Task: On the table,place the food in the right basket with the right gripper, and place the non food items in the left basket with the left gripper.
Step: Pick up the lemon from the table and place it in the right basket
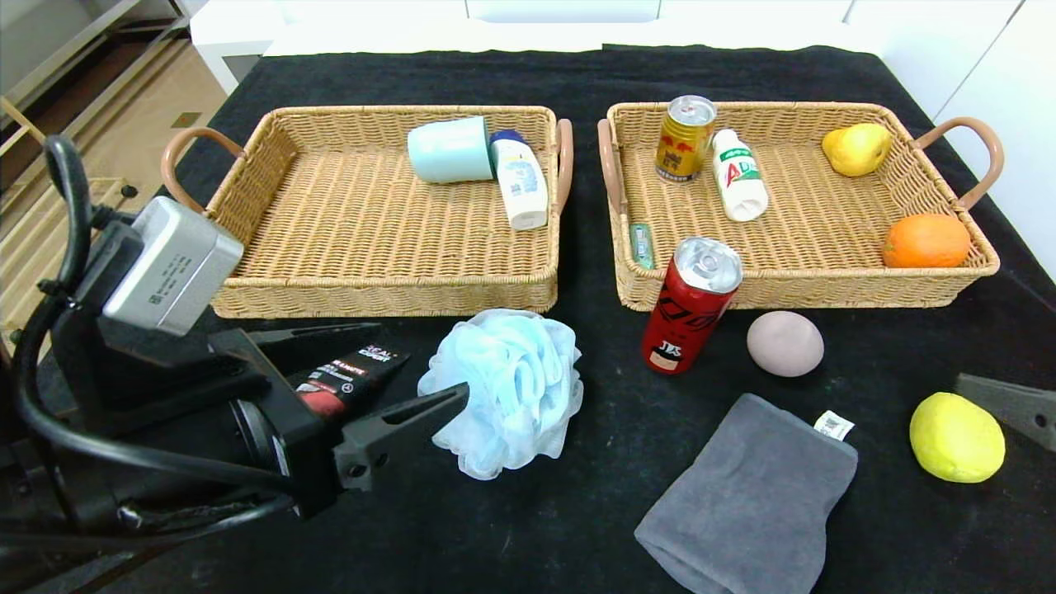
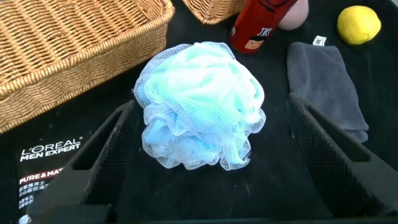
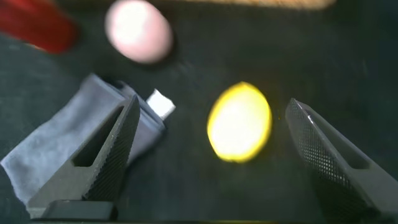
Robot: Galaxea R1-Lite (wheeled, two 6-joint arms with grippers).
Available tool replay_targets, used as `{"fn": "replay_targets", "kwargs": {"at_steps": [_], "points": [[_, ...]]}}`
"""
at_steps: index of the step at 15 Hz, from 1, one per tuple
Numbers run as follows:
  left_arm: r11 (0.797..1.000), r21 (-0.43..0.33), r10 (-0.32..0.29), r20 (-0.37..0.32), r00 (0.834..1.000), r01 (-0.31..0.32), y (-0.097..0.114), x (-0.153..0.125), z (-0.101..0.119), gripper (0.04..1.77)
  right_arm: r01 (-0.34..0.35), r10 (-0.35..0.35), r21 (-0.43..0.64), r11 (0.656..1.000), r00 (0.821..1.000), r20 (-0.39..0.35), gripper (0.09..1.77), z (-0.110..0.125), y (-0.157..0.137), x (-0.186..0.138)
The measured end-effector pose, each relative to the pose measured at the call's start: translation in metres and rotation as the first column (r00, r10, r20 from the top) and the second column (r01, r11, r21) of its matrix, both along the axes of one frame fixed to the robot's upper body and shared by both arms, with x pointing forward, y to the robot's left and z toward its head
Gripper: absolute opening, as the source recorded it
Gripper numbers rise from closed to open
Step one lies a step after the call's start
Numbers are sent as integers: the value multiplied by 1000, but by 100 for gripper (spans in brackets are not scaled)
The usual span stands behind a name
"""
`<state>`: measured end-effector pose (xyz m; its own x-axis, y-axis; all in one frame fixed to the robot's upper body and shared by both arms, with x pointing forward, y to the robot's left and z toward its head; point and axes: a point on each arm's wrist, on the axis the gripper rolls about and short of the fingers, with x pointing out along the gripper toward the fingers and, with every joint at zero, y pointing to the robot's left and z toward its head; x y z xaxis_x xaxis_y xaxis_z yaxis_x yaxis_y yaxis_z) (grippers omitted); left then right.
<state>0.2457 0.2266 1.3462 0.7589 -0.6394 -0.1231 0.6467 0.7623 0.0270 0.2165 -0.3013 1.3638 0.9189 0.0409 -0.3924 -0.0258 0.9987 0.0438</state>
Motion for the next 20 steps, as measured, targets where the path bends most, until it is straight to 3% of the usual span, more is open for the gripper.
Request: {"fn": "replay_targets", "kwargs": {"at_steps": [3,6,12,14,20], "points": [[1000,-12,-2,19,1000,2,3,-4,5,172,144,-128,109,984,982,-141,171,10,-7,0],[1000,-17,0,25,1000,0,4,-6,7,172,234,-201,151,960,957,-209,171,8,-8,16],[1000,-13,-5,24,1000,5,5,-8,7,172,330,-268,145,933,903,-336,171,-16,-7,48],[1000,-14,-8,26,1000,8,5,-9,7,172,330,-256,150,932,892,-374,171,-23,-8,54],[1000,-14,-10,28,1000,11,5,-10,7,172,334,-250,193,923,898,-362,171,-43,-12,79]]}}
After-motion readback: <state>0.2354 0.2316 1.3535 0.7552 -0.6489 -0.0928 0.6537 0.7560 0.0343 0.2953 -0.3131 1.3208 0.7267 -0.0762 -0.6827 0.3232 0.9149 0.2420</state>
